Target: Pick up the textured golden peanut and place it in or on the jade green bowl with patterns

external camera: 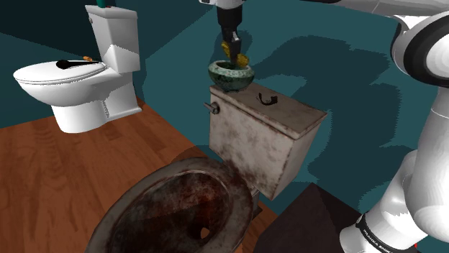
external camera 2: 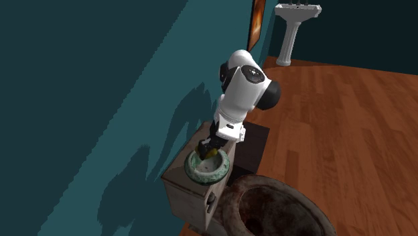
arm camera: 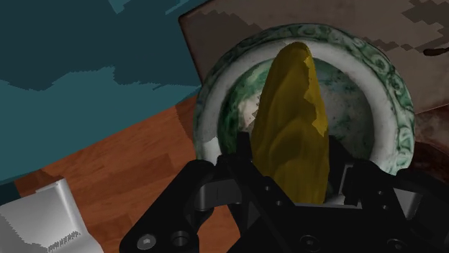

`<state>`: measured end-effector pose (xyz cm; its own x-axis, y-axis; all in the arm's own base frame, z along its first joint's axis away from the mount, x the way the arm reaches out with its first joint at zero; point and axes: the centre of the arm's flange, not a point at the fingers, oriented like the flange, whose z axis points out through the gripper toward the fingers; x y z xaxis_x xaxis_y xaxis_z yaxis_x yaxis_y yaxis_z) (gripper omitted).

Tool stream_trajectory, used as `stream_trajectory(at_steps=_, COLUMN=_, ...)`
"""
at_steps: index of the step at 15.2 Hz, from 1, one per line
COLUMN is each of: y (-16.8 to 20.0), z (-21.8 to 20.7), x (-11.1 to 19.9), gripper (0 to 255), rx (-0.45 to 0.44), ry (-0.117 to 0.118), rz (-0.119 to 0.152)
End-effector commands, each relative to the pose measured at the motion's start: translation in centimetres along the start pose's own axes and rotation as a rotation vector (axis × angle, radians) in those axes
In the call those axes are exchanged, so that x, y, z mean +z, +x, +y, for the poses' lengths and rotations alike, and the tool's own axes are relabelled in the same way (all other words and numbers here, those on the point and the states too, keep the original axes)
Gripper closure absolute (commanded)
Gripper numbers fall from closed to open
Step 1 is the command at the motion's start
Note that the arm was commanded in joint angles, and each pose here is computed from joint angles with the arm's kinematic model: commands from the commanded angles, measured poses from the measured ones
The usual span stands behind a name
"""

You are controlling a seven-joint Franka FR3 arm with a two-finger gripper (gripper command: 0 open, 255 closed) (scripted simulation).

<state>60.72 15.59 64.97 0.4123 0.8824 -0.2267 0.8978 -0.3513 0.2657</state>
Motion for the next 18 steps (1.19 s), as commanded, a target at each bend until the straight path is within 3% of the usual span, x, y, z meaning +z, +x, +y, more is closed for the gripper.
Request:
stream_trajectory(at_steps=1, y=0.2, z=-0.4, x=1.0, gripper=255, rx=0.000, ry=0.000, rz=0.000)
stream_trajectory(at_steps=9, y=0.2, z=-0.4, x=1.1, gripper=255, rx=0.000, ry=0.000, rz=0.000)
stream_trajectory(at_steps=10, y=0.2, z=-0.4, x=1.1, gripper=0, rx=0.000, ry=0.000, rz=0.000)
stream_trajectory(at_steps=15, y=0.2, z=-0.4, x=1.1, gripper=0, rx=0.000, ry=0.000, rz=0.000)
stream_trajectory(at_steps=18, y=0.2, z=-0.4, x=-2.9, gripper=0, rx=0.000, ry=0.000, rz=0.000)
